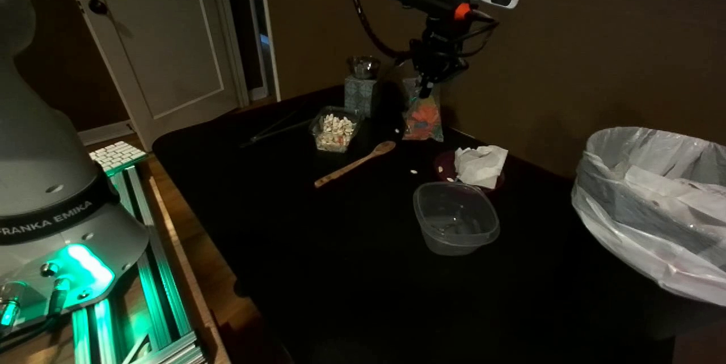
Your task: Pick up the clear plastic from the bowl and put it on the red lid.
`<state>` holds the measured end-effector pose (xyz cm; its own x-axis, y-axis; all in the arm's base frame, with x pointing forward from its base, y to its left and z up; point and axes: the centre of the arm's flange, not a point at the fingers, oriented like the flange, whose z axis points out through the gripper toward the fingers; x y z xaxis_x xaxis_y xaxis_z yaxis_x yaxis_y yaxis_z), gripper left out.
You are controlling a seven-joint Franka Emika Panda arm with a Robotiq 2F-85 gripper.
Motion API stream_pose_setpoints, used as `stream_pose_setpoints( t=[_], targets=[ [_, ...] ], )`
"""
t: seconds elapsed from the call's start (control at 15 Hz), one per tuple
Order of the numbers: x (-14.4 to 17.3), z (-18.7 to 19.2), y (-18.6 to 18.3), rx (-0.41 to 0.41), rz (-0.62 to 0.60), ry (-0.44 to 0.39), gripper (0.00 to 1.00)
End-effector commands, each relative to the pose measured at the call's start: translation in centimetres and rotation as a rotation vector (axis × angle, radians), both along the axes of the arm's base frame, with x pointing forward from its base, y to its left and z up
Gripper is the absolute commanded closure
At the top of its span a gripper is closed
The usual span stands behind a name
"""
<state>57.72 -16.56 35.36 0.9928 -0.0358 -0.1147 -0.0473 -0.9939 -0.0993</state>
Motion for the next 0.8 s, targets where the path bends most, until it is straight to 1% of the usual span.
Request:
stream_pose_setpoints(
  t=[0.0,0.07,0.27,0.53,0.67,0.73],
  targets=[
    [-0.2,0.0,-0.1,0.002,0.003,0.001,0.98],
    [0.5,-0.3,-0.3,0.017,0.009,-0.008,1.0],
    [4.3,-0.9,-0.3,0.022,0.014,-0.041,1.0],
    [9.8,-1.7,-0.7,0.024,0.004,-0.117,1.0],
    [12.3,-2.8,-0.8,0.042,-0.024,-0.141,1.0],
    [13.9,-3.9,-0.7,0.038,-0.036,-0.143,1.0]
  ],
)
